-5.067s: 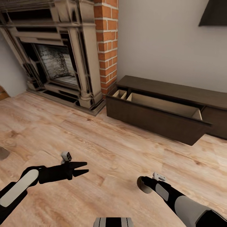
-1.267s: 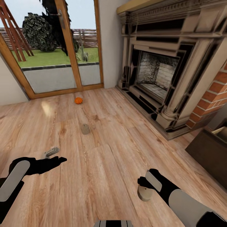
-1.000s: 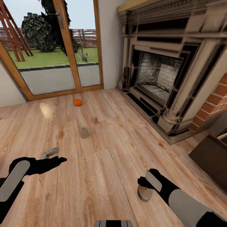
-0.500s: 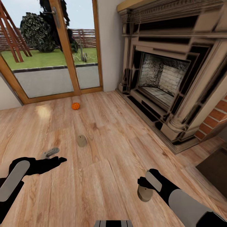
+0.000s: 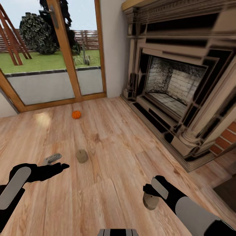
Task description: Place each of the two pumpkins and all three candles from the living room inside a cabinet in the living room (use any cabinet), then make sure every cabinet is closed, and position the cauldron so it is next to a table in the living room.
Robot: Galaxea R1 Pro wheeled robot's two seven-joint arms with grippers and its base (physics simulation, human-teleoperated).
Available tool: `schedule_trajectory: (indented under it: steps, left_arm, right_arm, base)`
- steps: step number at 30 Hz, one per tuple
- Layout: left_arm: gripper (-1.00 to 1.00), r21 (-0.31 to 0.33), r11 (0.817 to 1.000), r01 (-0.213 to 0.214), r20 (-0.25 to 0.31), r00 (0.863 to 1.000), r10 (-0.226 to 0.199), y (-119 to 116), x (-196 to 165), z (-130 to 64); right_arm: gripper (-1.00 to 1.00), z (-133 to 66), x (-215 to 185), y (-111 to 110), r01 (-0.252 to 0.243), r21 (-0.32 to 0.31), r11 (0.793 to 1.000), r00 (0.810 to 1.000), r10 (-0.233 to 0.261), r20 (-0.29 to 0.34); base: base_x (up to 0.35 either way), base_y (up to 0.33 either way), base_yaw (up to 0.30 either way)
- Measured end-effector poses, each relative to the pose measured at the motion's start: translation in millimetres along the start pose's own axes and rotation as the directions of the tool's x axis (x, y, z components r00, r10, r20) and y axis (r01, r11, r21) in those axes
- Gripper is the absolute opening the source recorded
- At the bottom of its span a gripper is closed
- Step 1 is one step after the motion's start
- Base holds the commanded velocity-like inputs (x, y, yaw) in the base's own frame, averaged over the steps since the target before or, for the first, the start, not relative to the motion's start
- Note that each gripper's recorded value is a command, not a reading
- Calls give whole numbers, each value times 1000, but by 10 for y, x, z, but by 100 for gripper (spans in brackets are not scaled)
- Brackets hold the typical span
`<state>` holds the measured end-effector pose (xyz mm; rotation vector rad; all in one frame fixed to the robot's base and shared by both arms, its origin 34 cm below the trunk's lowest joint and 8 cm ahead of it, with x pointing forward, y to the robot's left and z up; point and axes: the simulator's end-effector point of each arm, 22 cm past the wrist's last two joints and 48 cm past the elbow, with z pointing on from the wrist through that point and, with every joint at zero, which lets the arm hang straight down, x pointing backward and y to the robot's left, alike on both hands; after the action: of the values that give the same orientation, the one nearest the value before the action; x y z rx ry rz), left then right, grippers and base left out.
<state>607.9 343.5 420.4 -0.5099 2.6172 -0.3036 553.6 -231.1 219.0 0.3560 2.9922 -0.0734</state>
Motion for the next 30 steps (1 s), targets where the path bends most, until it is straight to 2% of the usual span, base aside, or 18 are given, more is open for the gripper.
schedule_trajectory:
  steps: [18, 30]
  left_arm:
    - [100, -10, 1000, 4, -6, 1000, -4, 47, 23, 15]
    - [100, -26, 1000, 6, 0, 1000, -6, 118, -9, 3]
  right_arm:
    - [-100, 0, 0, -1, 2, 1, 1000, 1000, -2, 0]
    - [-100, 0, 0, 0, 2, 1, 1000, 1000, -2, 0]
  base:
    - [318, -33, 0]
    - [214, -51, 0]
